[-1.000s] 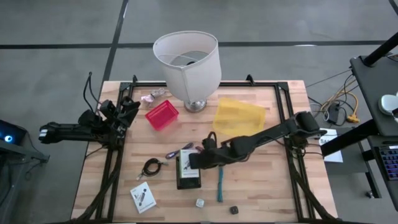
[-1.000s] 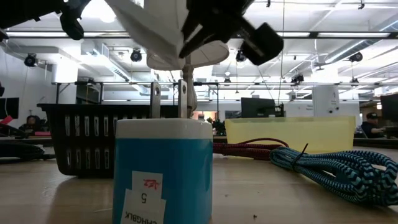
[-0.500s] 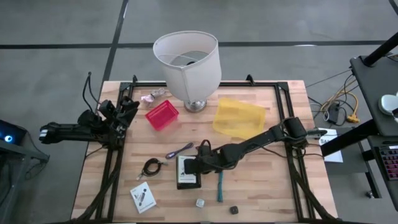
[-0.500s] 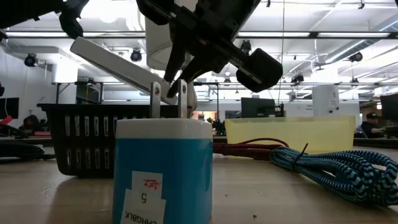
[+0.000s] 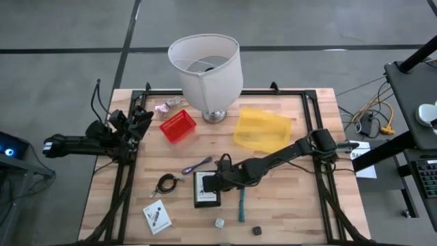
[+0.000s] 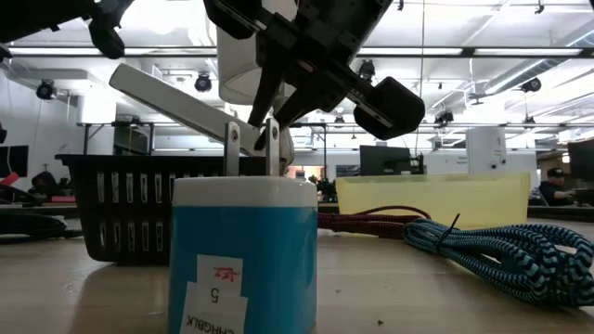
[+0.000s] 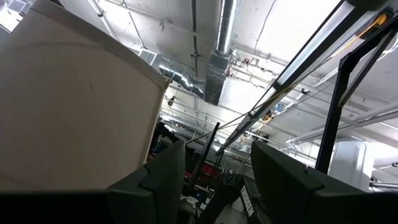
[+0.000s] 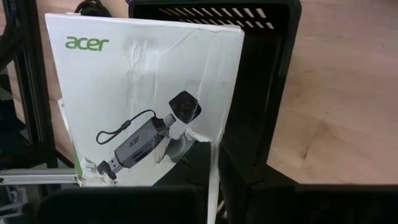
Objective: Pick and place items into bin
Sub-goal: Put the right card reader box into the black bin
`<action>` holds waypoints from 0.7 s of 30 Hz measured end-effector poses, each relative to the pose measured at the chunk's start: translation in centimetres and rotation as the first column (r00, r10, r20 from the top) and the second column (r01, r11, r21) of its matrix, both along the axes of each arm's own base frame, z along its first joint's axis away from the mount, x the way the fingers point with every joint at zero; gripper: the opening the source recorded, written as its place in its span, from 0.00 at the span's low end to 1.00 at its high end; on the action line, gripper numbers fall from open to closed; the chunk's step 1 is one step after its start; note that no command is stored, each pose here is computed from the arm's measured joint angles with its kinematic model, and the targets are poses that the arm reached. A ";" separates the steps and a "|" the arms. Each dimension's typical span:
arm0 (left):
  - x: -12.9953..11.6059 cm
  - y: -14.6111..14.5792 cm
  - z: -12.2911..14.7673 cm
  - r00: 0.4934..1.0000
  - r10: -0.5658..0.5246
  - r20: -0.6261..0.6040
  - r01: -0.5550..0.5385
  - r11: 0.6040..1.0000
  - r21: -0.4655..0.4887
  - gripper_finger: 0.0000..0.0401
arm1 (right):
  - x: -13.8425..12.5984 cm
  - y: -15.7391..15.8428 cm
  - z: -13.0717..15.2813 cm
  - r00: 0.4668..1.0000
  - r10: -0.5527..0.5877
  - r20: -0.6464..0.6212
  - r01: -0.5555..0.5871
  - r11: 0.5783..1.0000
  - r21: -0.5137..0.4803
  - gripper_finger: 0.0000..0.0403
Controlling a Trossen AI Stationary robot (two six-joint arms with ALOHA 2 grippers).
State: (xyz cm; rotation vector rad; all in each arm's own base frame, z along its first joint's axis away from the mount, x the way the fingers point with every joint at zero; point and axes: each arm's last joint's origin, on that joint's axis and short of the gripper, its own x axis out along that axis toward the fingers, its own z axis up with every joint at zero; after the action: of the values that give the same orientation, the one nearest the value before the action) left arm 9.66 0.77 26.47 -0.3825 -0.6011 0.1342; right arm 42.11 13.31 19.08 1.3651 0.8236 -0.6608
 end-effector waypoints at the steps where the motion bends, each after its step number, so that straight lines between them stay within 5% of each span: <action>1: 0.0 0.0 0.0 1.000 0.000 0.000 0.000 1.000 0.000 0.42 | 0.0 0.0 0.0 1.000 0.006 0.000 -0.006 1.000 -0.004 0.03; 14: 0.1 0.0 0.0 1.000 0.000 -0.004 0.000 1.000 0.000 0.42 | 0.0 0.1 0.0 1.000 0.031 -0.007 -0.031 0.999 0.012 0.04; 21: 0.1 0.0 -0.1 1.000 0.000 -0.007 0.000 1.000 0.000 0.42 | 0.0 0.0 0.0 0.999 0.033 -0.010 -0.033 0.999 0.024 0.15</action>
State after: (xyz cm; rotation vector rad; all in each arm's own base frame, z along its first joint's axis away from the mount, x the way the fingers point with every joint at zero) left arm 9.77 0.77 26.42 -0.3820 -0.5947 0.1354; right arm 42.09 13.31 19.04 1.3676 0.8629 -0.6349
